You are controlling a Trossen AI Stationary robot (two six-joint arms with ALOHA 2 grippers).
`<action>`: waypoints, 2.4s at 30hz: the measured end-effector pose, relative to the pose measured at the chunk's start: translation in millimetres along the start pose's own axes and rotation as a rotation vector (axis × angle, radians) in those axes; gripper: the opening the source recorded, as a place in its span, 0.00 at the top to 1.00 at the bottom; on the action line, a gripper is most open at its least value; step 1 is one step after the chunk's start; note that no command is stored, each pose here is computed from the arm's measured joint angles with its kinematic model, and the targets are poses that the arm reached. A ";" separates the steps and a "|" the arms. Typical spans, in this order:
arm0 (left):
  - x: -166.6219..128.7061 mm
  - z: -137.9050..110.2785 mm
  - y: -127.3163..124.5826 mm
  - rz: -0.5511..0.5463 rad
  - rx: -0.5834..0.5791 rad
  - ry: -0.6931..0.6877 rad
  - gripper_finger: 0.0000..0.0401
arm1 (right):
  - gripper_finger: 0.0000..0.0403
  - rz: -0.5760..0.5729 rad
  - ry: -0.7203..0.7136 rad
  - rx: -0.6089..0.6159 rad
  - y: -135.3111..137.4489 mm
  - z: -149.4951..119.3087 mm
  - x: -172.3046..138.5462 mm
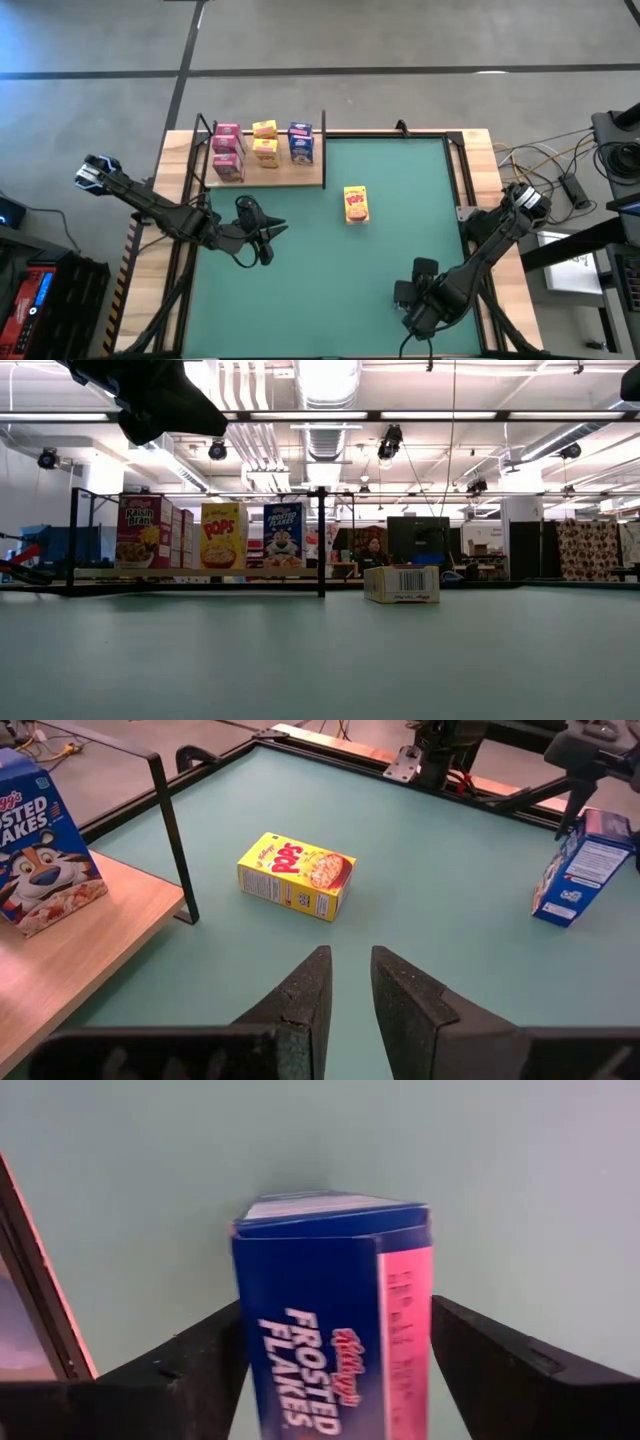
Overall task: Stack cereal on shelf
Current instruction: Put the blue cereal box on the shelf aligned with the blue cereal boxes
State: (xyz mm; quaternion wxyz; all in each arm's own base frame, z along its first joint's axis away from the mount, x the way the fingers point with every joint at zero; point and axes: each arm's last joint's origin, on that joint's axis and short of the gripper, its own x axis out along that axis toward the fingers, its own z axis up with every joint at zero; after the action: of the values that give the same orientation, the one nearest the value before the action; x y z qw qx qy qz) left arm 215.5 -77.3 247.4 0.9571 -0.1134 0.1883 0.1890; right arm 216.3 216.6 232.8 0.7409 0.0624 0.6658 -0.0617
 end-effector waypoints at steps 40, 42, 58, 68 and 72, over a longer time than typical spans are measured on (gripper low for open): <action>-5.5 -2.7 1.2 -0.091 0.023 0.084 0.86 | 0.56 0.038 -0.593 -0.076 -134.4 169.3 -11.8; -5.6 -2.8 1.2 -0.091 0.023 0.085 0.86 | 0.56 0.026 -0.619 -0.078 -143.6 175.6 -17.8; -6.4 -3.3 2.3 -0.088 0.051 0.092 0.86 | 0.56 -0.142 -0.779 -0.053 -227.0 221.5 -45.4; -9.2 -5.0 6.2 -0.072 0.080 0.117 0.86 | 0.56 -0.233 -0.757 -0.076 -268.6 250.8 -40.6; -10.0 -5.2 7.1 -0.069 0.084 0.122 0.86 | 0.56 -0.239 -0.727 -0.072 -275.5 261.2 -36.8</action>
State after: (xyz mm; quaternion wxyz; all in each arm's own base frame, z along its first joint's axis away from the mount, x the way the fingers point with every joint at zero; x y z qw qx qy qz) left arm 202.4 -75.5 245.7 0.9537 -0.0909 0.2500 0.1404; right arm 420.1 -100.0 294.1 0.9179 -0.0678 0.3641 -0.1422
